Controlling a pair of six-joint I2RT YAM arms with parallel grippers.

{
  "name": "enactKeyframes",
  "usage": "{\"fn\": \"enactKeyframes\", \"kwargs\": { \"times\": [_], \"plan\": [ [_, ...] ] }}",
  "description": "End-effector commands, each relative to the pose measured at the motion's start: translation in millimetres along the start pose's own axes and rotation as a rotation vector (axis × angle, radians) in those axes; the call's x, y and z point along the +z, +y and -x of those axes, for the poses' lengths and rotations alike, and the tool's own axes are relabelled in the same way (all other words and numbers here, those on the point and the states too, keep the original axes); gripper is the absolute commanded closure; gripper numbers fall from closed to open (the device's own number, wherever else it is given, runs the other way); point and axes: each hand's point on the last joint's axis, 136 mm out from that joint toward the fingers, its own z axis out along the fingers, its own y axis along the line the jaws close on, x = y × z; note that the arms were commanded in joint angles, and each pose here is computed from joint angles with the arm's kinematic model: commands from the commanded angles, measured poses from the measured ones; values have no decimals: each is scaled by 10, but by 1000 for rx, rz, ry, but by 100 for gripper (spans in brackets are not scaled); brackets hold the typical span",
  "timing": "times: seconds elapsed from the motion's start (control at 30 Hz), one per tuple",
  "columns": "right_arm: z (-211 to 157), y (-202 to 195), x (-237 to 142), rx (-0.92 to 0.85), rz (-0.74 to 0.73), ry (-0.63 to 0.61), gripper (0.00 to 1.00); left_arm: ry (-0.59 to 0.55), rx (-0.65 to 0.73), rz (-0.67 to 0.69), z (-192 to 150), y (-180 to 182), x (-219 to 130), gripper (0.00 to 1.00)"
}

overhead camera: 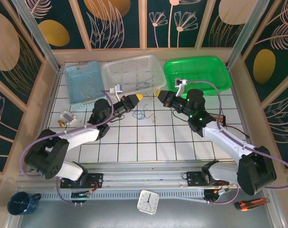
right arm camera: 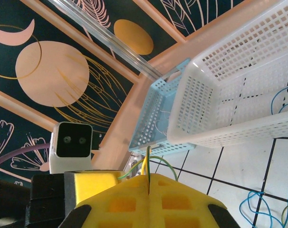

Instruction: Untangle the cables

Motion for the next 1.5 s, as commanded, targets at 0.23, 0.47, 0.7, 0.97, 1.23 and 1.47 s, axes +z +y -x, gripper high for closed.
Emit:
{"fn": "enactKeyframes", "kwargs": {
  "times": [0.23,0.47,0.7,0.97,1.23,1.47],
  "plan": [
    [-22,-147,-127,4,-34,-31,87,-34,163,-37,186,-445,2,100],
    [-95,-228,-197,12,-67,-23,57,-5,226,9,179,-429,20,100],
    [-144,-136,-244,26,-41,-6,50,23,280,75,141,-312,1,100],
    [-328,100,-63,4,0,59,54,28,275,71,132,-299,13,100],
    [-466,239,138,3,46,106,62,32,275,57,134,-339,32,100],
    [-420,293,208,-20,53,103,72,29,273,52,139,-343,28,100]
  ]
}}
